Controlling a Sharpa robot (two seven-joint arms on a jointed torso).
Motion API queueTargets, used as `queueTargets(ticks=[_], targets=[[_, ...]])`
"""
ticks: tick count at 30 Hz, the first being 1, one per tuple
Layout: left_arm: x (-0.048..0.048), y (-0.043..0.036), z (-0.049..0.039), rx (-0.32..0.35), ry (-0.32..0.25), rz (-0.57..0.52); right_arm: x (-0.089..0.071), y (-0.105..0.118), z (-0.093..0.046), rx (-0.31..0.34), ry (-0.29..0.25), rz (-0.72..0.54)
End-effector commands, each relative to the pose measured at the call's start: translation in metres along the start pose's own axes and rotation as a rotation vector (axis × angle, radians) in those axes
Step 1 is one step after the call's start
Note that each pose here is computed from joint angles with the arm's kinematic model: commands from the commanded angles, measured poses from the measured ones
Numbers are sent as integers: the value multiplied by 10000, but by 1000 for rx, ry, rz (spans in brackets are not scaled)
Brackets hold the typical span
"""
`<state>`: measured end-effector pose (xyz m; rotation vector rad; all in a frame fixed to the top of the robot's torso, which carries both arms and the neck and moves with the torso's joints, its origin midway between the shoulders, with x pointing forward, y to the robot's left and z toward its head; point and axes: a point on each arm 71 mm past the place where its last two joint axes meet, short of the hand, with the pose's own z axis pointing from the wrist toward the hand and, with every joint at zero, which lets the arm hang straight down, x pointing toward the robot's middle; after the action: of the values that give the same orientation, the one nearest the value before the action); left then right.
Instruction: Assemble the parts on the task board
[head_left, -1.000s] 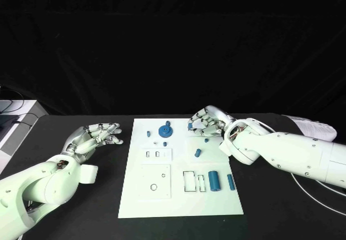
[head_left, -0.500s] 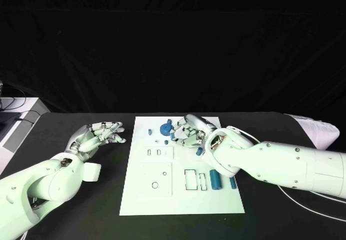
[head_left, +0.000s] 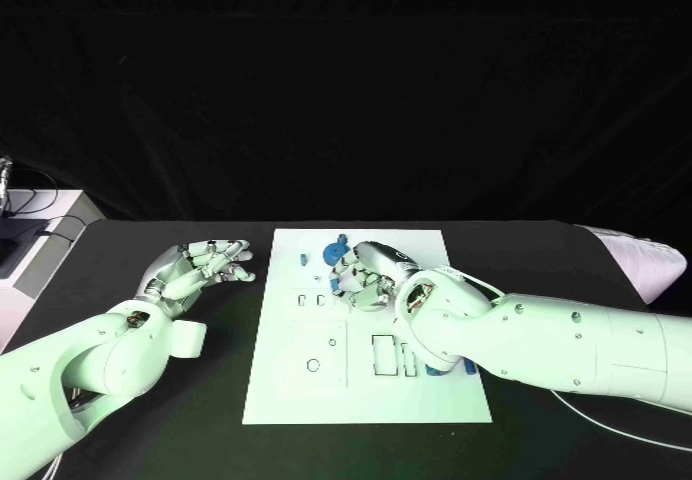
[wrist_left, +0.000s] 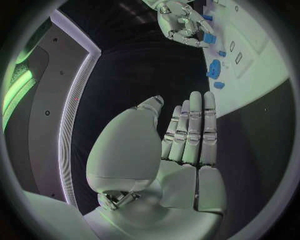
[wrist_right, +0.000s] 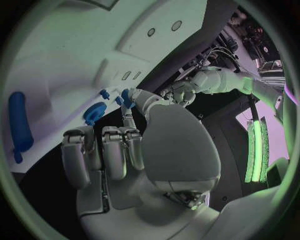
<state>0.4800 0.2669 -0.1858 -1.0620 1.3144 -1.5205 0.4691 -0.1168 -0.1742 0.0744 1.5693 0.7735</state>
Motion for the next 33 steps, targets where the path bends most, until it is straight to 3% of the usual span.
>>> queueTargets(ticks=[1, 15, 33], targets=[[30, -8, 4, 9, 16, -6, 23, 21, -4, -2, -16, -54], [28, 0, -2, 6, 18, -6, 136, -14, -34, 17, 15, -120], [25, 26, -10, 0, 17, -8, 175, -92, -58, 50, 4, -146]])
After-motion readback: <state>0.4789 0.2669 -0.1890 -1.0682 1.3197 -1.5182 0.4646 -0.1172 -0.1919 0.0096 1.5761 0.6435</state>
